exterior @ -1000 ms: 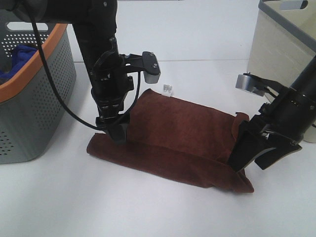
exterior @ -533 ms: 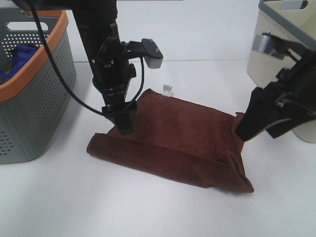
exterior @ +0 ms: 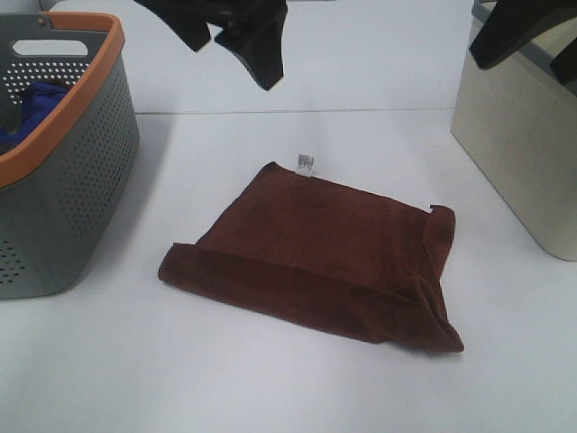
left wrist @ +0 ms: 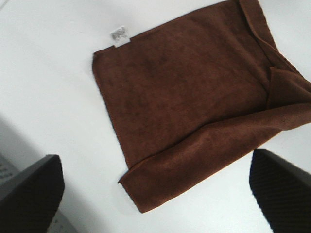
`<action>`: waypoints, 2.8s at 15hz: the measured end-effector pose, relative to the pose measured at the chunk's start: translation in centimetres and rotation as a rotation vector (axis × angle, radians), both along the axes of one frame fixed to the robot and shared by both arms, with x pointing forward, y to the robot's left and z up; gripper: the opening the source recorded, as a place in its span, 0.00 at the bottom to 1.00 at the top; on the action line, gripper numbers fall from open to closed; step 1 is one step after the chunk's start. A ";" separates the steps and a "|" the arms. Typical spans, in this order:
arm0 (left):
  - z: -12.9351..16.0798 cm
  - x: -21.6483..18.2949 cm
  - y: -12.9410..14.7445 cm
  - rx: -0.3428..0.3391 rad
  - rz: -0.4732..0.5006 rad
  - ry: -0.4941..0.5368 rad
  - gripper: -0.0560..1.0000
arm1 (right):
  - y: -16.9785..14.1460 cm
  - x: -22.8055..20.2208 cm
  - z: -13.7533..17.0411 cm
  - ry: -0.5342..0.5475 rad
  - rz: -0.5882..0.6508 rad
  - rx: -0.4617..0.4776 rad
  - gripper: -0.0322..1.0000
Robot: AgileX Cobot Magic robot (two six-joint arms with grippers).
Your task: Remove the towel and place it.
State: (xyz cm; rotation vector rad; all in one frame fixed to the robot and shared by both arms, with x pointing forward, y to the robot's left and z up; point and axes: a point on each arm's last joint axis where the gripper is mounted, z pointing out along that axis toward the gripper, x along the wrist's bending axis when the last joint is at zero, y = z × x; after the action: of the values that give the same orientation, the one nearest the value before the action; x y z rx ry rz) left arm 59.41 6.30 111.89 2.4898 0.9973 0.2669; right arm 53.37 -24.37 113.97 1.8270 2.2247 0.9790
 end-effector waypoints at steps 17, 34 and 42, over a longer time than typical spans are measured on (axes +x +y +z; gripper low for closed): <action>6.6 -5.3 25.4 0.029 0.801 -0.111 0.98 | -10.5 -1.1 4.4 -0.123 -0.402 -0.177 0.85; 4.2 -28.1 24.8 -0.013 0.759 -0.425 0.98 | -5.0 -28.0 0.5 -0.584 -0.240 -0.311 0.83; -2.5 -36.4 24.4 -0.077 0.737 -0.636 0.98 | -4.9 -31.2 -6.7 -0.636 -0.255 -0.306 0.83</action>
State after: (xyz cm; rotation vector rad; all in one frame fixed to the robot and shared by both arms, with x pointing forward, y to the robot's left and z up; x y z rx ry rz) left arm 23.00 30.73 109.39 1.6685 1.5192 1.1261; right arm 22.20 -29.28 107.25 1.3683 1.6107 0.9343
